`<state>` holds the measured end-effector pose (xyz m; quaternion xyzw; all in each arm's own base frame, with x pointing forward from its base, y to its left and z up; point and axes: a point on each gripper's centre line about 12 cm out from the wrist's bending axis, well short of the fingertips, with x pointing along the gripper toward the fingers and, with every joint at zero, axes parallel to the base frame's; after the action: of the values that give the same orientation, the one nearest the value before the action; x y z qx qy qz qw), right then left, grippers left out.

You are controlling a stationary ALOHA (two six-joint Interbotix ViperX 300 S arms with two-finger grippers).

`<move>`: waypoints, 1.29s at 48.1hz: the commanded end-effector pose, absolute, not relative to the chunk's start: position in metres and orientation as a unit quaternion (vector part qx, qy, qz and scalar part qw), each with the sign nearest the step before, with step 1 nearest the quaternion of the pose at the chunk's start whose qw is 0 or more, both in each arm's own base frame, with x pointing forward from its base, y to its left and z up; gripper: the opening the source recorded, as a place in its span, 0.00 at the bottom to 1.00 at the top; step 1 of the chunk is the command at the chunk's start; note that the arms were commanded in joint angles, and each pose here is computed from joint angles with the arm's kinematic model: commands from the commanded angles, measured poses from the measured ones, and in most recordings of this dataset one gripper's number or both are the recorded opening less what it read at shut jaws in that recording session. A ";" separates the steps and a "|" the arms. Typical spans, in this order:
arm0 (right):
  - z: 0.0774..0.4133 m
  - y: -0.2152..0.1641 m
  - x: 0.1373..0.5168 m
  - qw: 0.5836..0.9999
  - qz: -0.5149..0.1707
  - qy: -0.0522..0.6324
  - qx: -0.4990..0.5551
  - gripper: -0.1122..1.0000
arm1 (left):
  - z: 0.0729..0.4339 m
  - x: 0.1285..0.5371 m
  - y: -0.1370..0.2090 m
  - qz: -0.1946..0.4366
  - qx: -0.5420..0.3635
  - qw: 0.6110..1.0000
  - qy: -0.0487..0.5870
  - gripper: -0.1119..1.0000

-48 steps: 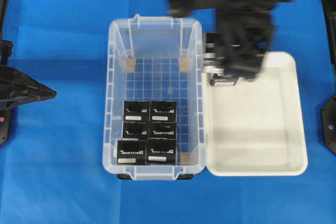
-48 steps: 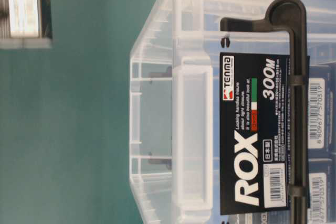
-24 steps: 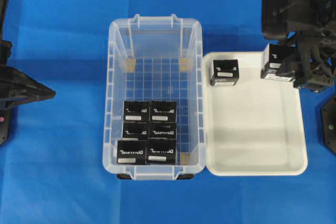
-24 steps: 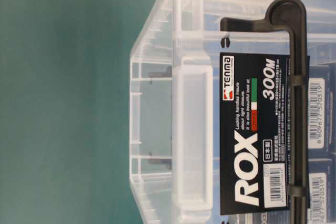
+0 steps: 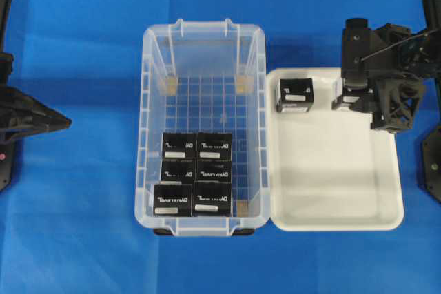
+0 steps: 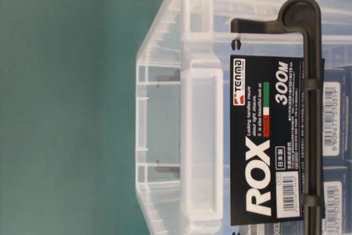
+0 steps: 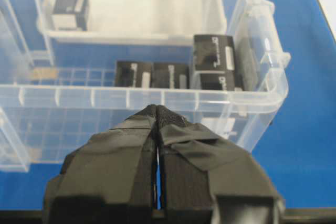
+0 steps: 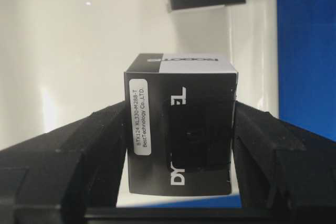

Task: Pick the box from inside the plastic case
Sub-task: 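Lower the box into the white tray beside the other box, then open the right gripper and lift it away from the box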

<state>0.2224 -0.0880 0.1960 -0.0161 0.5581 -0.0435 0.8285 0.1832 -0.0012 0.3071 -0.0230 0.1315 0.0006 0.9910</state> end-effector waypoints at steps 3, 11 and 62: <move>0.183 -0.091 0.228 0.830 -0.046 0.555 -0.020 0.65 | 0.316 0.185 -0.001 0.000 -0.021 0.993 0.119 0.08; 0.167 -0.096 0.238 0.827 -0.045 0.560 -0.021 0.65 | 0.316 0.185 -0.001 0.000 -0.022 0.993 0.119 0.08; 0.129 -0.118 0.254 0.802 -0.029 0.595 -0.033 0.65 | 0.313 0.186 -0.001 0.001 -0.021 0.992 0.123 0.08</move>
<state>0.2532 -0.1174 0.1292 -0.0335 0.5925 -0.0305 0.8043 0.1832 -0.0012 0.3071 -0.0222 0.1315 0.0007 0.9911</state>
